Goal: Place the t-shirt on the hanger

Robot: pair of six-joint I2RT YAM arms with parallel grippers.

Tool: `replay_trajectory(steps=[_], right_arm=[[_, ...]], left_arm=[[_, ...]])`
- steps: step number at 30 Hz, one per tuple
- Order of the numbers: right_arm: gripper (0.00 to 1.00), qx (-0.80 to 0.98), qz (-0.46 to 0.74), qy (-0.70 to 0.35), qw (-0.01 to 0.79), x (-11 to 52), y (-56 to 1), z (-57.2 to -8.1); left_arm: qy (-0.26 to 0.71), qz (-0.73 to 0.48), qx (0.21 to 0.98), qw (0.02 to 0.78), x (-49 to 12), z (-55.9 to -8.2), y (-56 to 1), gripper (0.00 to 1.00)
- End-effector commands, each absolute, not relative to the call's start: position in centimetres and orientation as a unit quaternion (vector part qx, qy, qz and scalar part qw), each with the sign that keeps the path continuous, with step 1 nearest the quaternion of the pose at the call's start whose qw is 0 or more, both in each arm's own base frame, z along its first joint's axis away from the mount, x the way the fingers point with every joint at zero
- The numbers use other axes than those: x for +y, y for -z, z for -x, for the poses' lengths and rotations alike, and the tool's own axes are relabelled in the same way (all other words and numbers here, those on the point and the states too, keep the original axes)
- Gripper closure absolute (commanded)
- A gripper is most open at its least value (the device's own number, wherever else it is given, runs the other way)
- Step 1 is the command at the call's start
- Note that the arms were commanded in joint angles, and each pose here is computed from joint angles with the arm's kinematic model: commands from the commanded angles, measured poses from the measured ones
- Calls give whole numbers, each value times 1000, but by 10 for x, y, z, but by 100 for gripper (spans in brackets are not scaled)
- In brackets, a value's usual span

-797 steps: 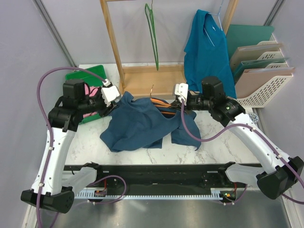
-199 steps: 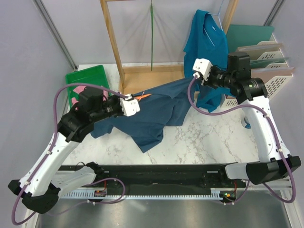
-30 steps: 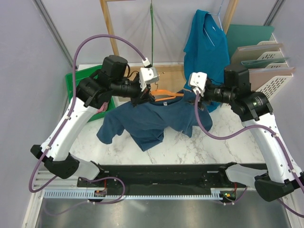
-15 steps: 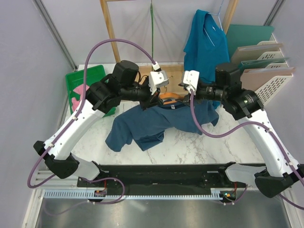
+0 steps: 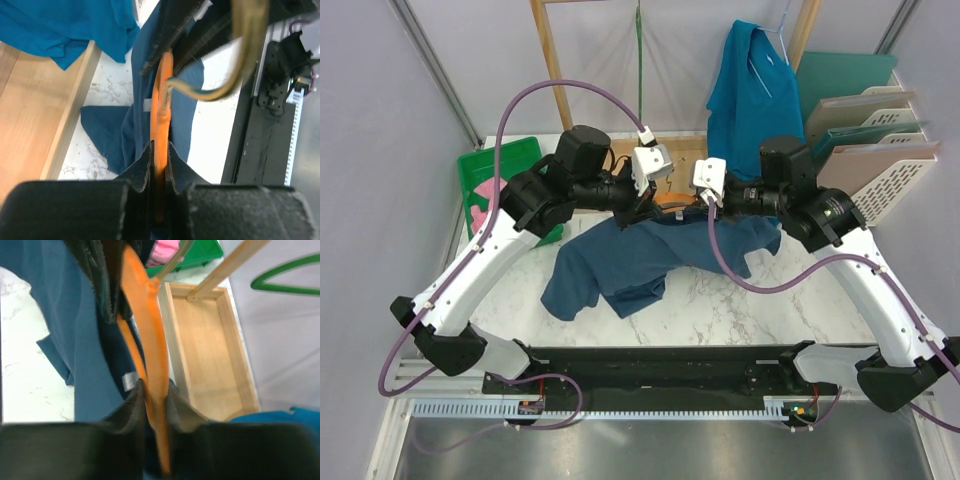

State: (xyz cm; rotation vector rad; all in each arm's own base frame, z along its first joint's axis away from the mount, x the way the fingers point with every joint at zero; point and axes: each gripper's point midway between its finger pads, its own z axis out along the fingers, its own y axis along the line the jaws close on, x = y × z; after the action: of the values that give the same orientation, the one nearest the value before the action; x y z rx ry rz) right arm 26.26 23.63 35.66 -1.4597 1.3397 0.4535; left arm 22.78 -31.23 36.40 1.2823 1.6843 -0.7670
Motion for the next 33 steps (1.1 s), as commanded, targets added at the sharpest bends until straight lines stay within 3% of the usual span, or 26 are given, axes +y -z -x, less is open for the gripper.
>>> replay_trajectory(steps=[1,2,3,5,6,9,13,17,18,19,21,25,27,29,33], right_arm=[[100,555,586,-169,565,242,-381,-281],[100,556,578,-168,573,242,-388,-283],[100,561,570,-171,576,241,-392,-282],[100,567,555,-172,583,237,-399,-282],[100,574,547,-170,585,233,-400,-284],[100,593,536,-183,572,227,-392,-280],[100,575,575,-249,526,237,-369,-253],[100,592,603,-278,456,237,-331,-238],[100,595,609,-282,442,236,-324,-236],[100,604,614,-294,415,234,-313,-227],[100,593,642,-295,386,233,-294,-220],[100,581,686,-309,309,230,-248,-198],[100,569,703,-313,289,235,-237,-193],[100,563,710,-325,270,241,-231,-188],[100,549,725,-339,241,247,-226,-178]], left_arm=[[363,-516,616,472,-317,-204,-414,96],[364,-521,609,474,-316,-201,-415,92],[362,-519,612,474,-314,-202,-411,75],[373,-488,620,488,-303,-205,-423,55],[373,-466,630,497,-289,-216,-426,37],[385,-440,599,548,-267,-212,-457,26],[353,-590,425,588,-254,-158,-474,26],[303,-657,332,606,-250,-137,-488,10],[308,-682,379,544,-252,-137,-451,10],[256,-728,340,538,-253,-138,-441,10],[199,-788,332,478,-250,-134,-403,5],[132,-839,225,478,-246,-132,-383,7],[110,-859,191,461,-246,-132,-367,10],[79,-886,139,436,-244,-134,-351,20],[63,-897,78,431,-251,-134,-344,24]])
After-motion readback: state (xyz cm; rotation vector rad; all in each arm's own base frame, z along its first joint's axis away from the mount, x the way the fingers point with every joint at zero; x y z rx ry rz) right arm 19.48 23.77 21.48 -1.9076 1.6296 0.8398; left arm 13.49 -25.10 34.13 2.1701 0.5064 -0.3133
